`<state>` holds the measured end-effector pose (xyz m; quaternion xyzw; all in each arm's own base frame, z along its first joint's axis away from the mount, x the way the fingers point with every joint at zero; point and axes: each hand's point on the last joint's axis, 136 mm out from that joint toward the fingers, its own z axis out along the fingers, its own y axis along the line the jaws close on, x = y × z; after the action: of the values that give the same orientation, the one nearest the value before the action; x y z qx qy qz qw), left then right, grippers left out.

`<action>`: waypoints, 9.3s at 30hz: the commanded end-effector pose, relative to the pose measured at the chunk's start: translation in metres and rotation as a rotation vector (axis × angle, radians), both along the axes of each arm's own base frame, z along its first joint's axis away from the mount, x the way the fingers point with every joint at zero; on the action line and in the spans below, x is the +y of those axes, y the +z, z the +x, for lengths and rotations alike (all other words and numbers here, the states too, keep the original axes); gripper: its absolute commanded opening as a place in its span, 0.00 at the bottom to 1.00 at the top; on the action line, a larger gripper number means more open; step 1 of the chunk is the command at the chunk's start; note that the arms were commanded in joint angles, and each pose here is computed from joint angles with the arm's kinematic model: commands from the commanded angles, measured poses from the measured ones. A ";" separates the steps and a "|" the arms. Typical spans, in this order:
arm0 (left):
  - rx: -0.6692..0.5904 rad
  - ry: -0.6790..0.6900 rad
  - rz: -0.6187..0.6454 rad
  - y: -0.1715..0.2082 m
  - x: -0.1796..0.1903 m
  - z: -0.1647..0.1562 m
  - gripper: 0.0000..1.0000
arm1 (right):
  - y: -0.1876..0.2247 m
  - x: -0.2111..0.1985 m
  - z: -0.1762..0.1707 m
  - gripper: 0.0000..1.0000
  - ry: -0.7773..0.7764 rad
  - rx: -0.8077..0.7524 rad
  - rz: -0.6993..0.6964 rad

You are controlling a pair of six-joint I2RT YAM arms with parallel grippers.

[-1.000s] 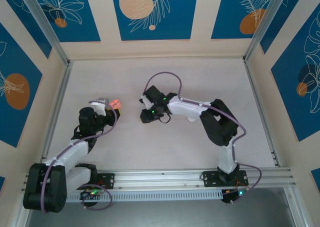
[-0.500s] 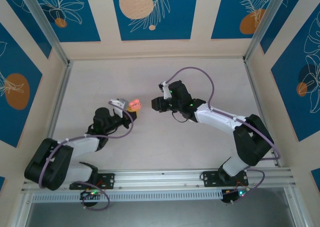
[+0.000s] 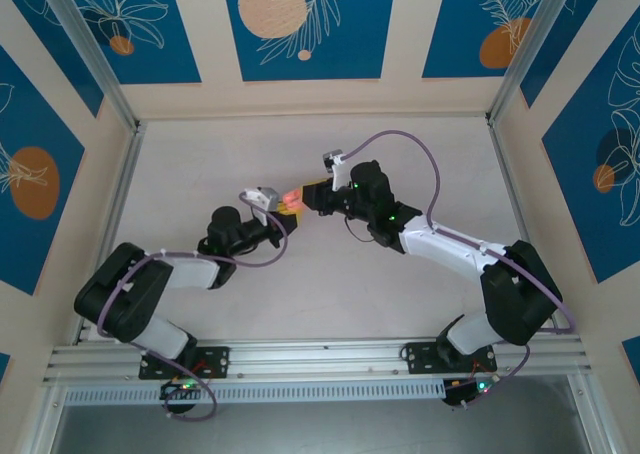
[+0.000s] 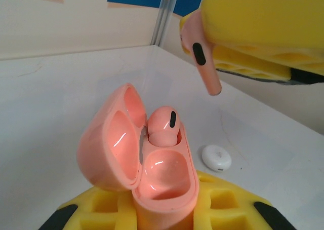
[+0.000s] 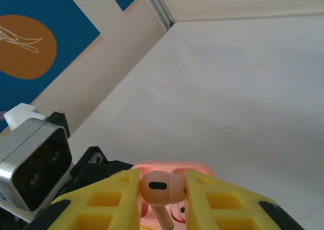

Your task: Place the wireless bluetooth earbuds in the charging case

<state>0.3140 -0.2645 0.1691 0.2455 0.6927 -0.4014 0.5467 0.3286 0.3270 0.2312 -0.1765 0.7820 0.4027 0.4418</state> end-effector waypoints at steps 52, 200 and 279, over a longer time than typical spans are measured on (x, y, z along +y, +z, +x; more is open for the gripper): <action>-0.155 -0.041 -0.230 0.068 -0.018 -0.004 0.00 | 0.003 0.020 -0.011 0.24 0.060 -0.101 0.009; -0.353 -0.164 0.068 0.030 -0.019 -0.043 0.00 | 0.013 0.008 -0.077 0.30 0.982 -0.944 -0.516; -0.378 -0.112 0.036 0.042 -0.016 -0.037 0.00 | 0.038 0.008 -0.078 0.10 0.821 -0.791 -0.098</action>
<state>0.2805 -0.2771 0.1988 0.3675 0.5901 -0.3590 0.6228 0.2584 0.3334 0.2404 -0.6465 0.4626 0.3772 0.4752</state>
